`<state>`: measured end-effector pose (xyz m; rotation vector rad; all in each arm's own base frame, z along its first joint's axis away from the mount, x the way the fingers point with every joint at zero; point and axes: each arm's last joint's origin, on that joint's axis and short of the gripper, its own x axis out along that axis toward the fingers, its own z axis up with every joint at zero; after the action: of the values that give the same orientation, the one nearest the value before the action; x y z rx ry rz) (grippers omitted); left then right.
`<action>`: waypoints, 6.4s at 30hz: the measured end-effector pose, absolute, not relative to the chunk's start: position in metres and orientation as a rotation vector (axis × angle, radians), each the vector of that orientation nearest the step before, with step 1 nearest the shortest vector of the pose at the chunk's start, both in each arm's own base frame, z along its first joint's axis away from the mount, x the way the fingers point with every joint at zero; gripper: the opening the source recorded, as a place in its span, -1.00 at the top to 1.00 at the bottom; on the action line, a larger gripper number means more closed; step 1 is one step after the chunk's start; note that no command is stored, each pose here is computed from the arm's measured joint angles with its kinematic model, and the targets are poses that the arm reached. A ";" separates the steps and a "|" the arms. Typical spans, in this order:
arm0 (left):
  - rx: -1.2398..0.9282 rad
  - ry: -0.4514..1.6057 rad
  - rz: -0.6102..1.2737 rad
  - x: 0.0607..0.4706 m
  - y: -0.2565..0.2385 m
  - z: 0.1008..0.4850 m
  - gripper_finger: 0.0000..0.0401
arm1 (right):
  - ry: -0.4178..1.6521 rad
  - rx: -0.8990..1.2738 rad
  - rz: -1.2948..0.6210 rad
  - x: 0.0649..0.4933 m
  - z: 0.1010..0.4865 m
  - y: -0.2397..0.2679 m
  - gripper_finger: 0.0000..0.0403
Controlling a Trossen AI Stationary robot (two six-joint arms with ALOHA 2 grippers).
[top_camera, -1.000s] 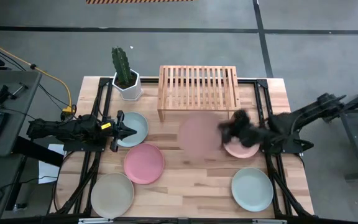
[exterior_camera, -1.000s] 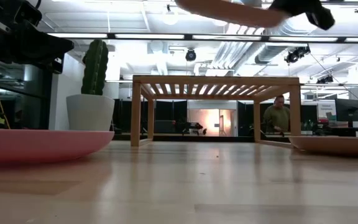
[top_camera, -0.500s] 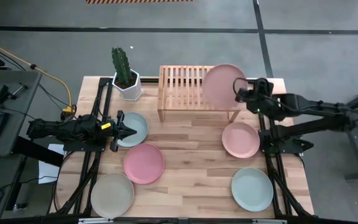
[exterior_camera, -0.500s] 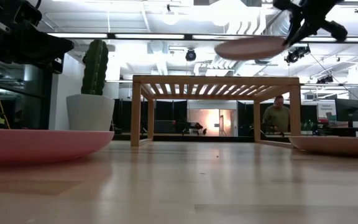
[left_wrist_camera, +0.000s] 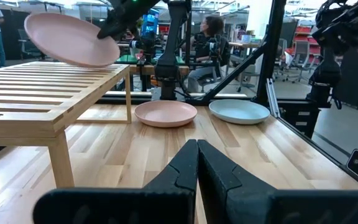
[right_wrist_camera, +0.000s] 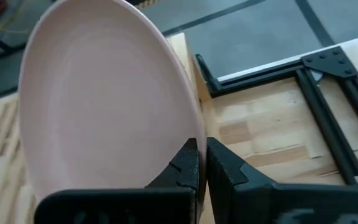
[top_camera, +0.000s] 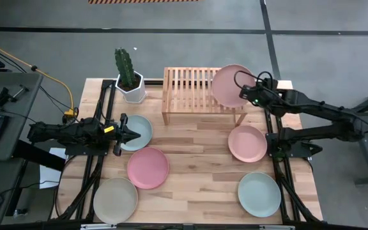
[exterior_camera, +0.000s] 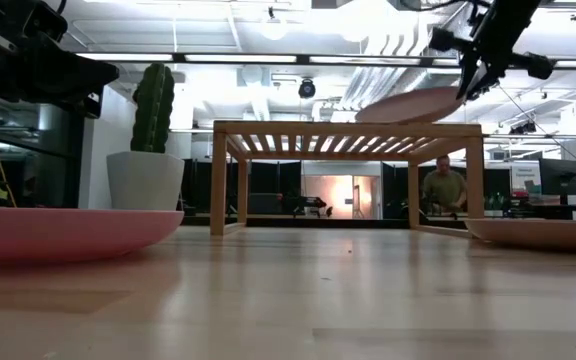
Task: Place and stack plates onto a shelf
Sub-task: Put the bottom light pink plate on the shelf, then put the top blue plate on the shelf
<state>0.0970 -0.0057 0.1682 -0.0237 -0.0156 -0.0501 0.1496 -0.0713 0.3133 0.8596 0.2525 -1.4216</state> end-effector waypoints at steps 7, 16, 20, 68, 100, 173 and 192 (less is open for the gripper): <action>-0.024 -0.016 -0.050 0.097 -0.006 0.168 1.00 | 0.350 0.841 -1.451 0.157 0.304 -0.085 1.00; -0.024 -0.015 -0.050 0.097 -0.006 0.168 1.00 | 0.468 0.803 -1.425 0.174 0.291 -0.099 1.00; -0.024 -0.015 -0.050 0.097 -0.006 0.168 1.00 | 0.486 0.809 -1.429 0.175 0.289 -0.103 1.00; -0.024 -0.016 -0.050 0.097 -0.006 0.168 1.00 | 0.398 0.302 -0.646 0.188 0.325 0.048 0.30; -0.082 -0.035 -0.051 0.097 -0.006 0.170 1.00 | 0.817 0.332 -0.597 0.201 0.198 0.139 0.31; -0.345 0.918 0.858 0.213 -0.013 0.130 0.04 | 0.222 0.246 -0.281 0.250 0.203 0.113 0.31; -0.418 0.944 0.878 0.210 -0.014 0.129 0.29 | 0.223 0.247 -0.281 0.250 0.203 0.113 0.31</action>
<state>0.2100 -0.0139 0.1289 -0.4177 0.9441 0.8776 0.2502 0.1133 0.2033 0.2470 0.2226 -0.2812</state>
